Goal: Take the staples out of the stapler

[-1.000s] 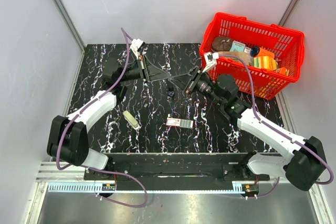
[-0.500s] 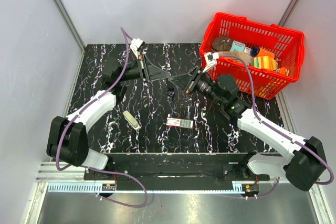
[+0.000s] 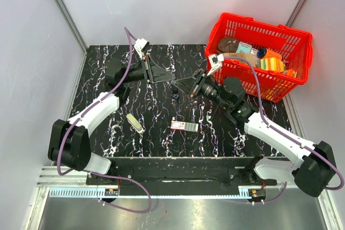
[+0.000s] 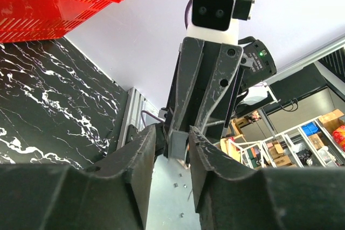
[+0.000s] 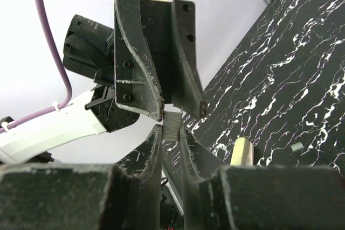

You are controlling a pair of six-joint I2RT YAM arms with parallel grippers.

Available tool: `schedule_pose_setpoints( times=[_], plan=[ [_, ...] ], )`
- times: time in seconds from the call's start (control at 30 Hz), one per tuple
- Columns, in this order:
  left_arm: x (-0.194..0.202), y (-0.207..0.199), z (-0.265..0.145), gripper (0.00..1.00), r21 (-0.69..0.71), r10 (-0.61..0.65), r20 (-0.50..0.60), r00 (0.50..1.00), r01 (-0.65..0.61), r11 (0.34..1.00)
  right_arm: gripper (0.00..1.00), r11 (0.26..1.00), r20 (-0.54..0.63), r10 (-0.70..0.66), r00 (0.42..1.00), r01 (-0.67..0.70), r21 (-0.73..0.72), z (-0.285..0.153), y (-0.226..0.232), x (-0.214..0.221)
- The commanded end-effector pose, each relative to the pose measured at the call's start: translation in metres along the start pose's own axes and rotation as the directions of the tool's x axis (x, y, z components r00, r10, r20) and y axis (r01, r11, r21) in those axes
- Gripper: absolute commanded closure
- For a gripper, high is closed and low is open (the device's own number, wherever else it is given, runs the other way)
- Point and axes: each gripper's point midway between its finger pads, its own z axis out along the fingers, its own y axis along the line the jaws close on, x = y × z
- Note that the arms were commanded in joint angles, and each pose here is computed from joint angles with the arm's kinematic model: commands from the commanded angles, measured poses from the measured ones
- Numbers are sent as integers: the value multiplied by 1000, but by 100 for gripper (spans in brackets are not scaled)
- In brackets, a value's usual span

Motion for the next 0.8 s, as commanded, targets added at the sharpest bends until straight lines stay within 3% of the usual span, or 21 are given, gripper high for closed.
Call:
schedule_pose_setpoints(
  times=[0.0, 0.1, 0.27, 0.47, 0.57, 0.63, 0.77],
  plan=[
    [-10, -23, 3, 61, 39, 63, 19, 998, -64, 997, 92, 995, 13, -32, 999, 33, -96, -2, 38, -13],
    [-9, -23, 3, 54, 33, 63, 16, 998, -64, 997, 94, 995, 12, -34, 999, 35, -91, -3, 38, -13],
    [-9, -13, 2, 50, -13, 91, 6, 996, -91, 996, 96, 997, 7, -34, 999, 35, -71, -5, 35, -12],
    [-32, 36, -21, 35, -243, 181, 18, 983, -171, 955, 97, 996, -70, -42, 997, 48, 74, -10, 5, 4],
    [-45, 64, -44, 31, -390, 259, -9, 966, -242, 888, 97, 969, -138, -20, 990, 54, 242, -16, -31, 20],
    [-45, 91, -61, 30, -497, 345, -108, 932, -351, 794, 100, 926, -188, 13, 982, 59, 373, -23, -57, 32],
    [-29, 141, -97, 30, -621, 359, -325, 875, -484, 617, 100, 813, -249, 97, 964, 68, 578, -33, -103, 55]
  ],
)
